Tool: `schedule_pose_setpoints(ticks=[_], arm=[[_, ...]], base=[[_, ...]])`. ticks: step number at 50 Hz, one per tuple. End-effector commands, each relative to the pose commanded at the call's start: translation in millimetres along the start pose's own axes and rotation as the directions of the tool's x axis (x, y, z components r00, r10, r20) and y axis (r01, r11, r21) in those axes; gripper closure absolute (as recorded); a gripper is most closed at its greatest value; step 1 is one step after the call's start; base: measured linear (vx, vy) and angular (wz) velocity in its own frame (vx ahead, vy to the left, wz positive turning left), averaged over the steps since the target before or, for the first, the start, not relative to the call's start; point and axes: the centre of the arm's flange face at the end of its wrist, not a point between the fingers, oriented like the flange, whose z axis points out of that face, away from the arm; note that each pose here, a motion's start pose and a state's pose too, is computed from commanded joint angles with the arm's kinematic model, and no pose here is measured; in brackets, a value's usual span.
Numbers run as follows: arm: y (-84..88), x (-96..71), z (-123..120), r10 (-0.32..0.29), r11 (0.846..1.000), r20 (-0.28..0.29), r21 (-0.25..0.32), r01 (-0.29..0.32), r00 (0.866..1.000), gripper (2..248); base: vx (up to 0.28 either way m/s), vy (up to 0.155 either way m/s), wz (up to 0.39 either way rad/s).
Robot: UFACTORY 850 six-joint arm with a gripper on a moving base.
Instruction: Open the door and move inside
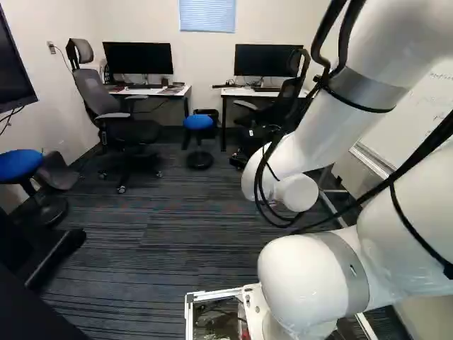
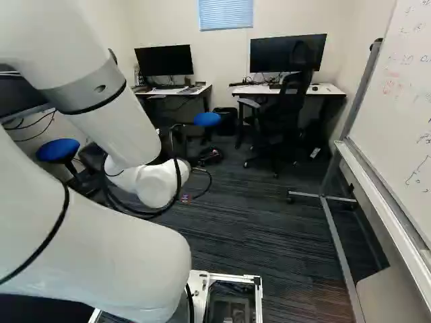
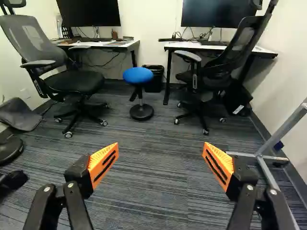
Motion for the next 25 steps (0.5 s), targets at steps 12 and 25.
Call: schedule_pose_setpoints(ticks=[12, 25], arm=[[0.0, 0.0, 0.0, 0.000, 1.000, 0.000, 0.000, 0.000, 1.000, 3], [0.0, 0.0, 0.0, 0.000, 1.000, 0.000, 0.000, 0.000, 1.000, 3]], base=[[0.169, 0.004, 0.008], [0.170, 0.005, 0.006]])
